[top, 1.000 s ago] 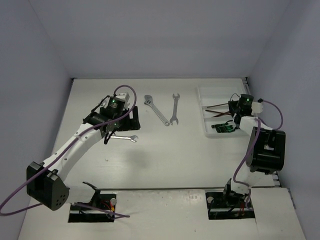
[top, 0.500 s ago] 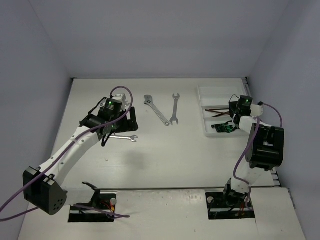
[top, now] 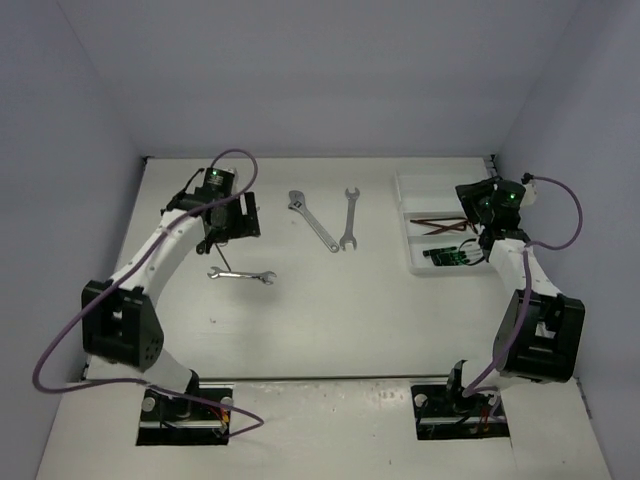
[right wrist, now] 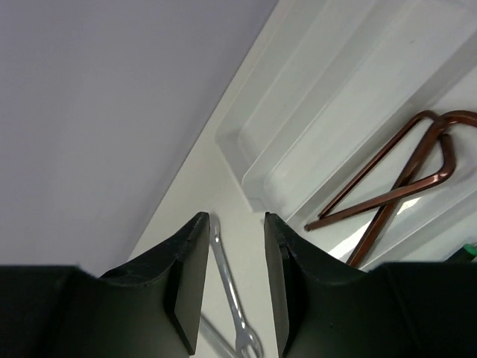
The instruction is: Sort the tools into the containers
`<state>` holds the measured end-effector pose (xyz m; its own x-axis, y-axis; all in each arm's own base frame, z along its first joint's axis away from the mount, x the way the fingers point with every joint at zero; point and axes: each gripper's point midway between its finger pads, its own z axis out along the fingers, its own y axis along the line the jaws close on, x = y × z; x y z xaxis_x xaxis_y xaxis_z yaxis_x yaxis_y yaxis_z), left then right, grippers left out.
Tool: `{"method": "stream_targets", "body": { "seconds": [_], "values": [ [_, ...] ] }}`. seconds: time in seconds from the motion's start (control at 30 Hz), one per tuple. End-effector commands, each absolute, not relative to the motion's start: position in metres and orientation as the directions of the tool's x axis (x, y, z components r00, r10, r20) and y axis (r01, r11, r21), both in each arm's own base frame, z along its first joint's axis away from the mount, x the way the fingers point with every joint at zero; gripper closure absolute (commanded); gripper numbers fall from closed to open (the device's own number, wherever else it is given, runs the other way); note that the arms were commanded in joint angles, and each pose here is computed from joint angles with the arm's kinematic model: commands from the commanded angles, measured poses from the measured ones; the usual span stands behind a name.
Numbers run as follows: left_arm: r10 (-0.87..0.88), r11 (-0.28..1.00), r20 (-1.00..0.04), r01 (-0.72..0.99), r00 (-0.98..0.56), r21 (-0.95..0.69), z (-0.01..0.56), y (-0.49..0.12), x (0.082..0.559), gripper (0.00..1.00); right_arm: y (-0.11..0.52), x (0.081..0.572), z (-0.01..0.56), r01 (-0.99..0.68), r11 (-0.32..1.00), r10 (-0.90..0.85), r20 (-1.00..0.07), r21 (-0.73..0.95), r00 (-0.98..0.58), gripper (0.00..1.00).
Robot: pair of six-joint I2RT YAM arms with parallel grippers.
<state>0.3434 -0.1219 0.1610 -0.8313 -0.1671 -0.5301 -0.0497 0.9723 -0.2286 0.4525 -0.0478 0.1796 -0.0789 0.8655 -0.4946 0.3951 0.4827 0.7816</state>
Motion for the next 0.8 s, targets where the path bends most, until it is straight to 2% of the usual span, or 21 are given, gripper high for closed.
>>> {"method": "stream_targets", "body": {
  "seconds": [0.0, 0.17, 0.27, 0.33, 0.6, 0.77],
  "values": [
    [-0.233, 0.969, -0.498, -0.157, -0.835, -0.191, 0.154, -0.086, 0.38, 0.26, -0.005, 0.443, 0.229, 0.167, 0.646, 0.761, -0.614, 0.745, -0.207, 0.67],
    [-0.384, 0.923, -0.398, -0.353, -0.833, -0.151, 0.103, -0.06, 0.405, 0.41, 0.022, 0.419, 0.217, 0.128, 0.658, 0.742, -0.61, 0.742, -0.276, 0.67],
    [-0.419, 0.908, -0.366, -0.397, -0.831, -0.137, 0.083, -0.054, 0.413, 0.54, 0.029, 0.408, 0.206, 0.125, 0.657, 0.739, -0.601, 0.743, -0.304, 0.67],
    [-0.422, 0.905, -0.37, -0.41, -0.828, -0.113, 0.073, -0.048, 0.418, 0.59, 0.033, 0.403, 0.201, 0.124, 0.655, 0.737, -0.594, 0.746, -0.321, 0.67],
    [-0.443, 0.89, -0.382, -0.449, -0.811, -0.078, 0.06, -0.034, 0.418, 0.62, 0.043, 0.394, 0.194, 0.11, 0.652, 0.731, -0.584, 0.75, -0.353, 0.67],
    [-0.447, 0.887, -0.35, -0.457, -0.824, -0.057, 0.044, -0.03, 0.41, 0.62, 0.044, 0.394, 0.194, 0.109, 0.65, 0.731, -0.581, 0.752, -0.359, 0.67]
  ]
}}
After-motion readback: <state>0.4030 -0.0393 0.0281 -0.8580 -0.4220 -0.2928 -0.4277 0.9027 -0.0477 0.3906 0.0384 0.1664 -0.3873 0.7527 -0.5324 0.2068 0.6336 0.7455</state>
